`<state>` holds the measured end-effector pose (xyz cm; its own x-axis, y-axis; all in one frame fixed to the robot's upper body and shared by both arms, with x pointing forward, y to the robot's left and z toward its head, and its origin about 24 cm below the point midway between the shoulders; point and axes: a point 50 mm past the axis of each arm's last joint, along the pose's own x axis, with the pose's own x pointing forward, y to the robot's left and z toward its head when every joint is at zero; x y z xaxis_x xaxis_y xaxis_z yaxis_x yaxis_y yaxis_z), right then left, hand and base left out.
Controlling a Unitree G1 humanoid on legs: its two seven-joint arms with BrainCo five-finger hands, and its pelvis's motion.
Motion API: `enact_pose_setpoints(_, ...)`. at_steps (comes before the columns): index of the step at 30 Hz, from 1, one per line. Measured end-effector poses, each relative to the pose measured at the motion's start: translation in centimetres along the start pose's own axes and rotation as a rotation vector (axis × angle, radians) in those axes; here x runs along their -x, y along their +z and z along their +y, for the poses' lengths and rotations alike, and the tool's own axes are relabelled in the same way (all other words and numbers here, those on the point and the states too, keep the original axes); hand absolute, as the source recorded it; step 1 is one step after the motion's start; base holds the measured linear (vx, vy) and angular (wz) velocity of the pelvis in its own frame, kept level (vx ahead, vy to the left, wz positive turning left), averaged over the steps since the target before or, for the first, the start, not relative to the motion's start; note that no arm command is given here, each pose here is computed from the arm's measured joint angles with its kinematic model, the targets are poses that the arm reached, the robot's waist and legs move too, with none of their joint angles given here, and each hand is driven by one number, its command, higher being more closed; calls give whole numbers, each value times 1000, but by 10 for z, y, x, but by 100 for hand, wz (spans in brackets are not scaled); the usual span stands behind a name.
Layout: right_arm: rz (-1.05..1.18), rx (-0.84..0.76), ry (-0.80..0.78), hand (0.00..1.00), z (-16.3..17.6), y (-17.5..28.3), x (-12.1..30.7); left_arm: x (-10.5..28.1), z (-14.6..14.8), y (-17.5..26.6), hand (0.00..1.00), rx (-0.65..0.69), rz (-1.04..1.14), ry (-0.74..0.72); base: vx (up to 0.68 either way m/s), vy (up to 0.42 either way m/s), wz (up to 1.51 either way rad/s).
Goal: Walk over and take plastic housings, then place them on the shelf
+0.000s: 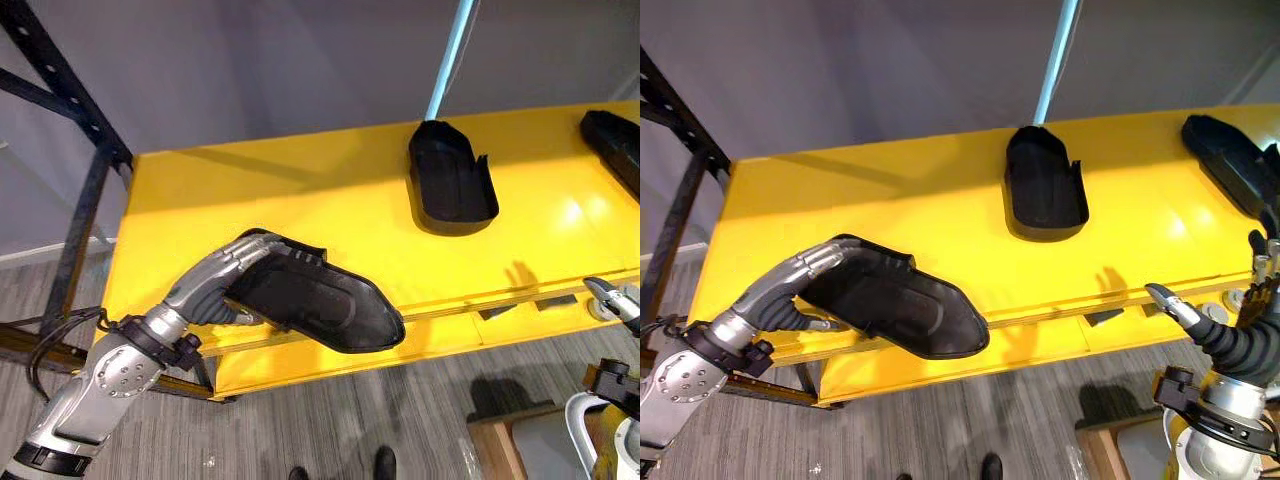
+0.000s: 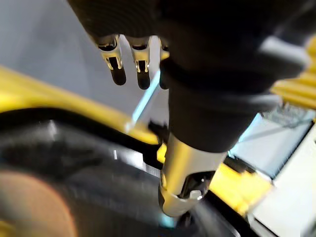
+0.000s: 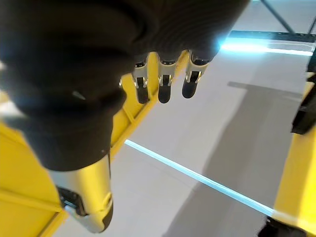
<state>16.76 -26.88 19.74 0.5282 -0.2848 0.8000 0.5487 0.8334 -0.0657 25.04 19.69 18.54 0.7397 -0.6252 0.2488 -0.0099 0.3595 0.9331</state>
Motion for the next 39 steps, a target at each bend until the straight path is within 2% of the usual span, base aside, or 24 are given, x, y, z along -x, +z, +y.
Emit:
enact_pose_setpoints(4, -25, -29, 10, 0, 6, 6, -1, -14, -14, -1, 0, -24, -24, -97, 35, -18, -7)
enact_pose_setpoints(5, -34, -37, 9, 0, 7, 7, -2, -19, -21, -3, 100, -34, -21, -141, 34, -22, -4)
enact_pose_setpoints(10, -10, -65, -20, 0, 10, 5, 3, -36, -20, 0, 100, -109, -62, -168, 7, -10, -2)
enact_pose_setpoints(15, 0, -95, -40, 0, 14, 6, 6, -40, -23, -1, 100, -105, -60, -187, -6, -11, -5)
enact_pose_setpoints(20, 26, -109, -55, 0, 16, 4, 11, -45, -26, -13, 100, -73, 18, -92, 0, 0, 0)
enact_pose_setpoints(24, 65, -111, -49, 0, 17, 0, 14, -39, -13, -36, 100, -25, 200, 50, 3, -4, -1)
enact_pose_setpoints(26, 116, -116, -54, 0, 19, -6, 18, -25, -5, -55, 100, 53, 356, 176, 26, -16, -4)
enact_pose_setpoints(31, 191, -87, -30, 0, 22, -15, 21, 1, 5, -78, 100, 248, 552, 413, -4, -3, 3)
enact_pose_setpoints(39, 247, -98, 14, 0, 28, -20, 24, 11, 4, -91, 100, 537, 580, 569, -45, 6, 9)
